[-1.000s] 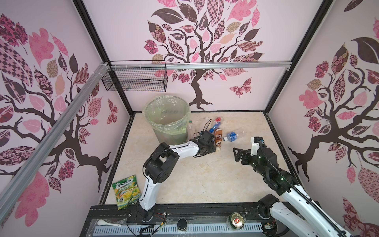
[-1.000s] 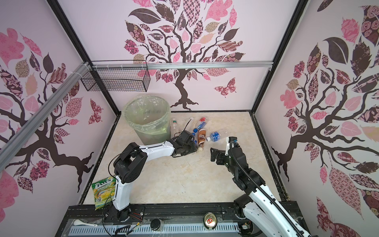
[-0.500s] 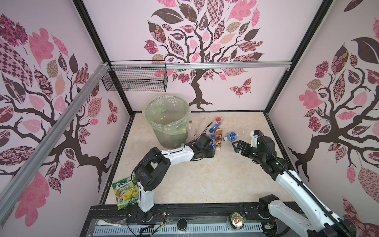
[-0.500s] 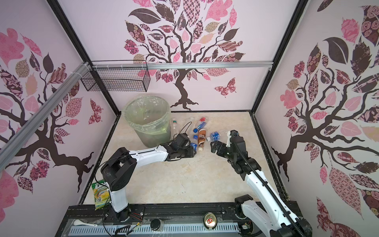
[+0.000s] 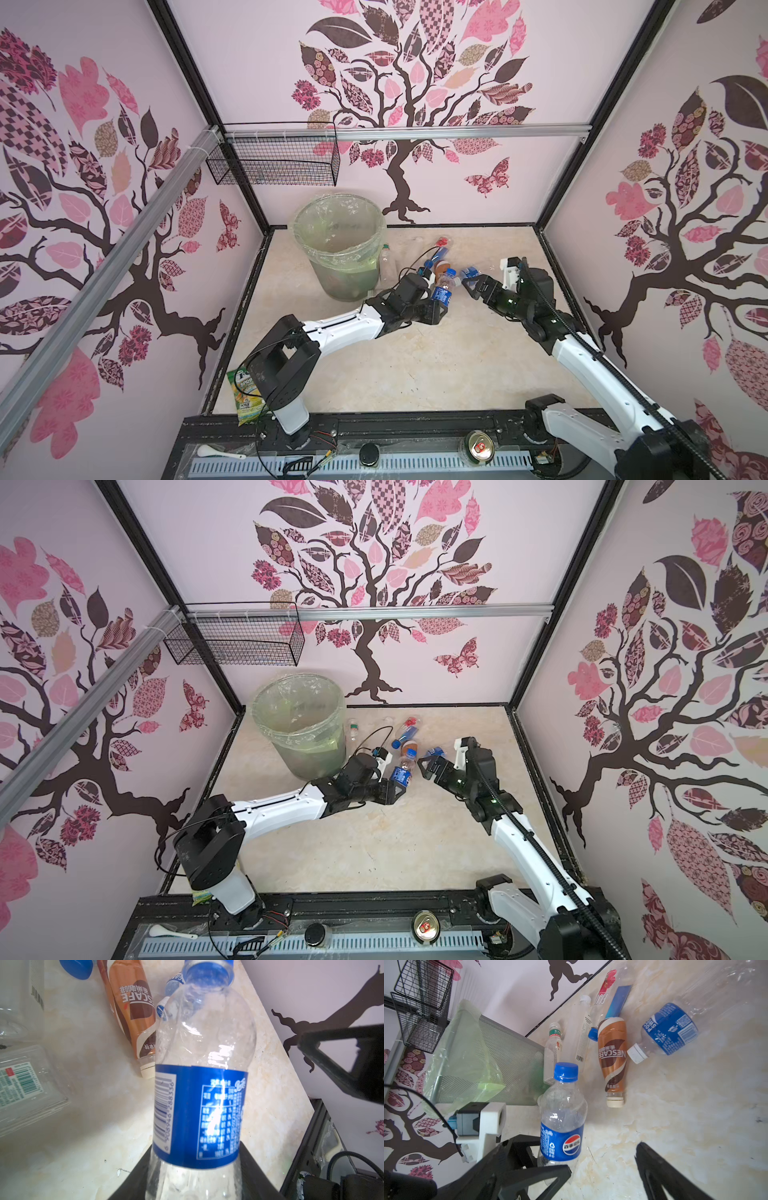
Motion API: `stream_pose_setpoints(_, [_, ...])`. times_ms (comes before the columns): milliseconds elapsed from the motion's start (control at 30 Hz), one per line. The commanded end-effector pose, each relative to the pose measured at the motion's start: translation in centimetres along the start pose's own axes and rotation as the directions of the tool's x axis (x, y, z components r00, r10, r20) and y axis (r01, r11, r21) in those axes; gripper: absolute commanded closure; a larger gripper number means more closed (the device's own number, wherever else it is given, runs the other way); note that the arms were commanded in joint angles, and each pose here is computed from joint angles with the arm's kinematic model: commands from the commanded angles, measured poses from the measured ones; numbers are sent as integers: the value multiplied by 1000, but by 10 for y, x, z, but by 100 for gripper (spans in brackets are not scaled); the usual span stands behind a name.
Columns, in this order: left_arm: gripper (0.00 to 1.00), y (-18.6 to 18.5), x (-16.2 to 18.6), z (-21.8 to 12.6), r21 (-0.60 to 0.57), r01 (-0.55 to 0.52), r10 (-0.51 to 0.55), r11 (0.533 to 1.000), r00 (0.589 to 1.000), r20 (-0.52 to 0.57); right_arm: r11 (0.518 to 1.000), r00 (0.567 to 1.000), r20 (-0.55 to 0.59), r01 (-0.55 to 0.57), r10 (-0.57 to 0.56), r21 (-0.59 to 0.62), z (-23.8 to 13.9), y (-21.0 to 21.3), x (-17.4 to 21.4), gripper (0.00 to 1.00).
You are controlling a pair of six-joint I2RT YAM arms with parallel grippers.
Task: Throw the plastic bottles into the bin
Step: 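Lift the Pepsi bottle toward the right gripper while right gripper approaches, then close right gripper on the blue cap of the Pepsi bottle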
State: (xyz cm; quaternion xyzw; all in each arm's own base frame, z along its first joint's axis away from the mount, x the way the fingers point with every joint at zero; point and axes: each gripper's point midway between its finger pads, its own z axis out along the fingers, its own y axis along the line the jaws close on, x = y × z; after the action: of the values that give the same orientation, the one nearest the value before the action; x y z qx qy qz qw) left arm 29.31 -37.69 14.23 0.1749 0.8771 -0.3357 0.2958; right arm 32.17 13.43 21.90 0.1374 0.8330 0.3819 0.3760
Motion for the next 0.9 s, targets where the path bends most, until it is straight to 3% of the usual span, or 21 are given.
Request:
stream_pose_setpoints(0, [54,-8,-5,-13,42,-58,56,997,998,42,996,999,50,-4,8,-90,1,30,-26,2])
stream_pose_setpoints(300, [54,-13,-8,-28,54,-73,69,996,995,68,980,996,12,-81,85,-184,27,49,-35,17])
stream_pose_setpoints(667, [53,-18,-9,-33,77,-54,48,996,996,77,987,999,-16,-51,49,-155,54,51,-29,27])
stream_pose_setpoints(867, [53,-18,-10,-35,76,-53,46,996,996,81,989,998,-54,-37,29,-141,72,53,-17,39])
